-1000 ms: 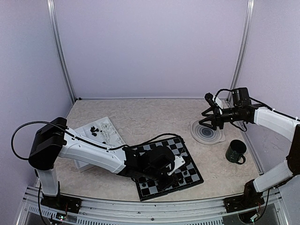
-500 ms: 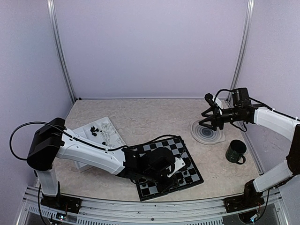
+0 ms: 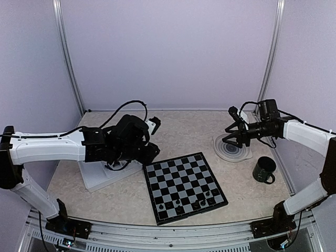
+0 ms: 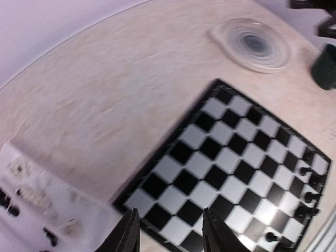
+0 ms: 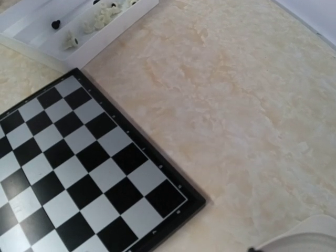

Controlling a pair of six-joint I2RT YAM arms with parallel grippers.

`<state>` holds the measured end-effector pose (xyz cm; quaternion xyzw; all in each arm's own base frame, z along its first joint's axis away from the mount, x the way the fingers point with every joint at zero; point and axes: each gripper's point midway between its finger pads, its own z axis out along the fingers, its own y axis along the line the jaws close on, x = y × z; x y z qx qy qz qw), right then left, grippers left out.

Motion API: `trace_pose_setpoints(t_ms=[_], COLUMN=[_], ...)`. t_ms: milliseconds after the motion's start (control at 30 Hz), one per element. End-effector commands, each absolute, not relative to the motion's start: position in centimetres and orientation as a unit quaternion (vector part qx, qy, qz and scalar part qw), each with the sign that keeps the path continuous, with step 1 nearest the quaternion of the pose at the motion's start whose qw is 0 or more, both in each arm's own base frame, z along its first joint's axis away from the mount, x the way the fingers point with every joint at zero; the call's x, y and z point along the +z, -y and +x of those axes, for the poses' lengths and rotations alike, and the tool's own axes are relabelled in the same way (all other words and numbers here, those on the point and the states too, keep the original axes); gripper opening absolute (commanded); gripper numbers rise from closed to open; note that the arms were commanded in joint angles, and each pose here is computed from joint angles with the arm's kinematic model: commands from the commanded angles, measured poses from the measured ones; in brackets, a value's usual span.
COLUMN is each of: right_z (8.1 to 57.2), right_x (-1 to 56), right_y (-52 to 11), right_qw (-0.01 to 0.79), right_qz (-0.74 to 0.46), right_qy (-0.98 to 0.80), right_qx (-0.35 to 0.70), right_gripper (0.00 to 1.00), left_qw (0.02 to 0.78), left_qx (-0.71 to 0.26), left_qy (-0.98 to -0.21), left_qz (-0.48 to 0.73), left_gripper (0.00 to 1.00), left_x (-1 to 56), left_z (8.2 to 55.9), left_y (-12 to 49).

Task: Set up the chess pieces on the board
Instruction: Pick up the pawn from the storage box.

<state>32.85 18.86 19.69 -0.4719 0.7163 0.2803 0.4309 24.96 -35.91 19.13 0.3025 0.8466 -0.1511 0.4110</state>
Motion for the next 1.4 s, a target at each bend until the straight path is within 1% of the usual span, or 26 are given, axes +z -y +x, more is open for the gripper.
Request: trace_pose_setpoints(t_ms=[0,67,167,367,500,567,667,767,833,967,1200,1367], right_z=[32.4,32.4,32.3,32.2,32.2,32.2,32.1,32.1,32.1,32.1,32.1,32.1], right_x=[19.9,19.7,19.4,19.2,19.1,19.0,19.0,19.0,19.0,18.8,18.7,18.6], right_y=[-19.4,-19.6,-19.9,-20.2,-20.3,-20.3,-20.4,-20.3,-20.3,-20.3,-20.3,-20.3], right_qw=[0.427,0.424,0.417,0.412,0.411,0.41,0.409,0.41,0.41,0.408,0.405,0.404], right_qz=[-0.482,-0.483,-0.485,-0.488,-0.489,-0.489,-0.49,-0.491,-0.492,-0.492,-0.494,-0.494], right_qy=[-0.707,-0.707,-0.709,-0.709,-0.709,-0.709,-0.709,-0.709,-0.708,-0.71,-0.71,-0.711], right_qx=[0.292,0.295,0.298,0.301,0.299,0.3,0.3,0.298,0.297,0.297,0.297,0.296], right_gripper=[0.64,0.64,0.64,0.66,0.66,0.67,0.67,0.67,0.67,0.67,0.67,0.67], left_qw=[0.347,0.323,0.28,0.255,0.246,0.239,0.237,0.231,0.23,0.219,0.191,0.186], left_qx=[0.006,0.021,-0.002,0.017,-0.005,-0.002,0.012,0.011,0.012,0.034,0.074,0.069], left_qy=[-0.918,-0.935,-0.954,-0.965,-0.967,-0.968,-0.968,-0.97,-0.97,-0.971,-0.974,-0.975], left_qz=[0.193,0.144,0.105,0.062,0.069,0.071,0.078,0.081,0.082,0.093,0.099,0.103], left_gripper=[0.42,0.42,0.43,0.41,0.38,0.34,0.31,0.31,0.33,0.35,0.34,0.34], left_x=[13.3,11.7,9.5,7.2,6.2,5.7,5.3,4.8,4.8,4.4,2.9,2.1], left_z=[27.2,28.0,28.0,28.5,29.1,29.7,30.6,31.1,31.4,31.9,32.3,32.6], left_y=[25.5,22.3,19.8,16.0,15.7,15.1,14.2,13.8,13.6,13.2,12.5,13.0])
